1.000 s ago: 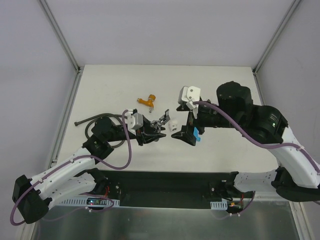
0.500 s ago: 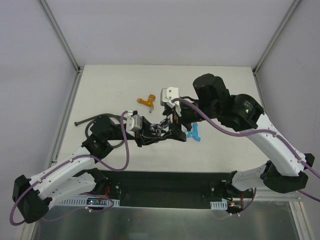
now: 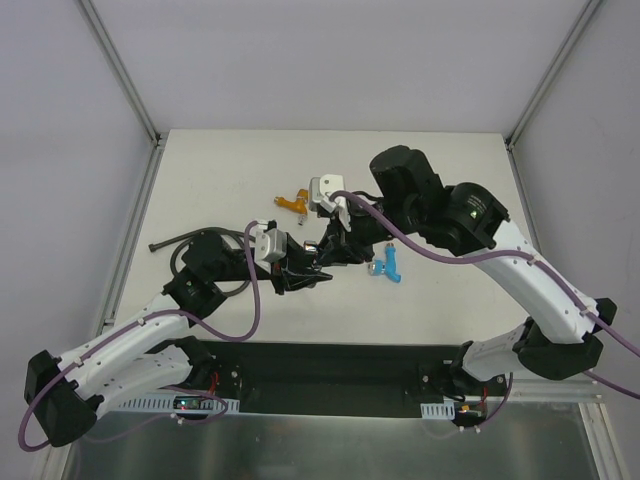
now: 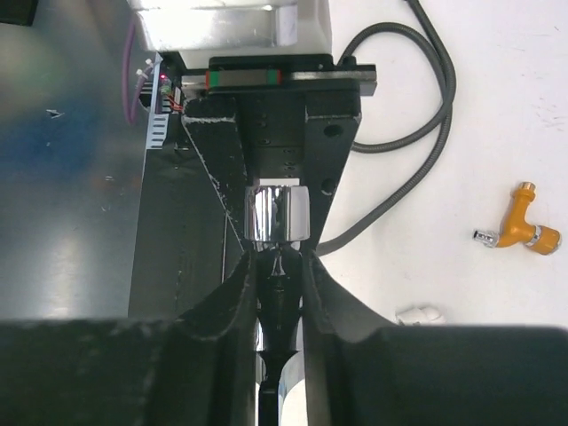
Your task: Install the water faucets
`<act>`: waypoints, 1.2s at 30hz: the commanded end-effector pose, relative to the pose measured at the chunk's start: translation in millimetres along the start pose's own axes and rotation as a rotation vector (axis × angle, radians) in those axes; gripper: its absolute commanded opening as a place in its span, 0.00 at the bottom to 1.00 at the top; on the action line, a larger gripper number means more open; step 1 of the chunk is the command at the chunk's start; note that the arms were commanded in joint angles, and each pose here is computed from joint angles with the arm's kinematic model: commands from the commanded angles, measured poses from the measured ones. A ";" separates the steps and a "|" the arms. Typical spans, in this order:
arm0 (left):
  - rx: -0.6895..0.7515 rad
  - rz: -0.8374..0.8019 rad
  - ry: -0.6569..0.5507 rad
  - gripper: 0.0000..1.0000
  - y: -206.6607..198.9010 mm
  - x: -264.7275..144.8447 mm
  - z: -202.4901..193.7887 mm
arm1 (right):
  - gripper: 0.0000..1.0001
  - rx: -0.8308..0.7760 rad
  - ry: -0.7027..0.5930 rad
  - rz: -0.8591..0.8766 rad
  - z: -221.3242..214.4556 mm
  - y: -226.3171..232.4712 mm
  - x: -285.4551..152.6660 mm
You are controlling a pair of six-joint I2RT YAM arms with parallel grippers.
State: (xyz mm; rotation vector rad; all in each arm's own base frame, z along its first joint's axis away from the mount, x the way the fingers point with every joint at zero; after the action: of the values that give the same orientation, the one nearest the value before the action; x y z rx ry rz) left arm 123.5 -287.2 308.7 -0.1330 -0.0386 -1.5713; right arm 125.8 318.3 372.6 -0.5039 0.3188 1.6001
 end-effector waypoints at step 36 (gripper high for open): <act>0.236 0.491 -0.076 0.00 62.6 -24.7 30.3 | 0.67 0.522 -0.023 -0.699 -1.9 -45.7 -4.5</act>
State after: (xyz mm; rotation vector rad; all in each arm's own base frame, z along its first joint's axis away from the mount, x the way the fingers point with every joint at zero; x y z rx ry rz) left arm 187.8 -263.0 281.5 0.0285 -0.0523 -1.0859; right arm 172.2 333.3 339.7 -0.2651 0.5612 0.8221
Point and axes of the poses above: each gripper's point midway between its finger pads, its own x axis out along the fingers, its own y axis along the line the jaws close on, z = x × y, the point moved 1 cm from there along -x, back along the fingers, and after that the axes turned 4 degrees about -x, right-handed, at the moved point
